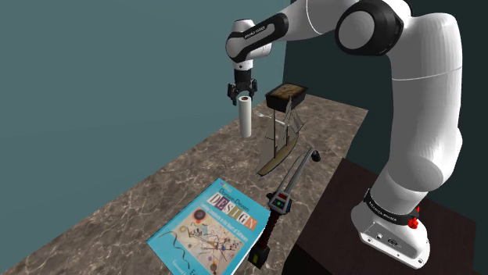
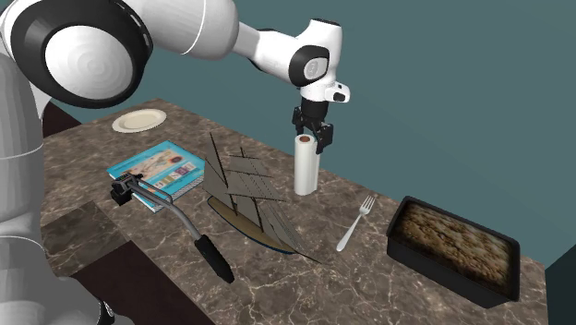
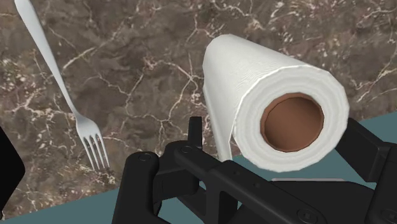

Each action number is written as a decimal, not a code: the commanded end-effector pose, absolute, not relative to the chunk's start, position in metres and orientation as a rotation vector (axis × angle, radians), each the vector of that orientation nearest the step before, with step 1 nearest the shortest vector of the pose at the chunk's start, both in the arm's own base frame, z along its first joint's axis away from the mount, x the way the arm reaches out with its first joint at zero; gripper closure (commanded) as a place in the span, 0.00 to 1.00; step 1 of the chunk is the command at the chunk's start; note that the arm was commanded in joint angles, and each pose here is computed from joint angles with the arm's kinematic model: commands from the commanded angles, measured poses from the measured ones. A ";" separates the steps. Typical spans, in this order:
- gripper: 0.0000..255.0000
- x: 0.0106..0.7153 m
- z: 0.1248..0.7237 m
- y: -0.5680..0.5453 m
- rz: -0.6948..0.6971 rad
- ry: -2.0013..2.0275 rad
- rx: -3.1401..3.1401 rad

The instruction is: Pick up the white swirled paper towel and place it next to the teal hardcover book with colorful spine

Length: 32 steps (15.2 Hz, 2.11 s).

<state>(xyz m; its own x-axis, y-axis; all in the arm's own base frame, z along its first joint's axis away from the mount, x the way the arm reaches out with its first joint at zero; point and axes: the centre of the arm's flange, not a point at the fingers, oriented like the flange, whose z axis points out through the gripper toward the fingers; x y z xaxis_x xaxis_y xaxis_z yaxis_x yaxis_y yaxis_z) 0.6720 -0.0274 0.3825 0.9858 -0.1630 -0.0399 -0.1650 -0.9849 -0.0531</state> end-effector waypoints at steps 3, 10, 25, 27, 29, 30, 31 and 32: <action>0.00 0.672 0.382 -0.027 0.054 0.254 -3.074; 1.00 0.672 0.382 -0.028 0.054 0.254 -3.074; 1.00 0.672 0.446 -0.027 0.054 0.254 -3.074; 1.00 0.672 0.456 -0.027 0.054 0.254 -3.074; 1.00 0.672 0.467 -0.027 0.054 0.254 -3.074; 1.00 0.672 0.472 -0.027 0.054 0.254 -3.074; 1.00 0.672 0.477 -0.027 0.054 0.254 -3.074; 1.00 0.672 0.482 -0.027 0.054 0.254 -3.074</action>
<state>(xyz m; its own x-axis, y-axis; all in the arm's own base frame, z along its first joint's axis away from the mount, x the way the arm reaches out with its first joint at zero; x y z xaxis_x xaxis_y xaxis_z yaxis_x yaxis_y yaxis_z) 0.6723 -0.0276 0.4763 0.9859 -0.1630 -0.0392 -0.1649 -0.9849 -0.0532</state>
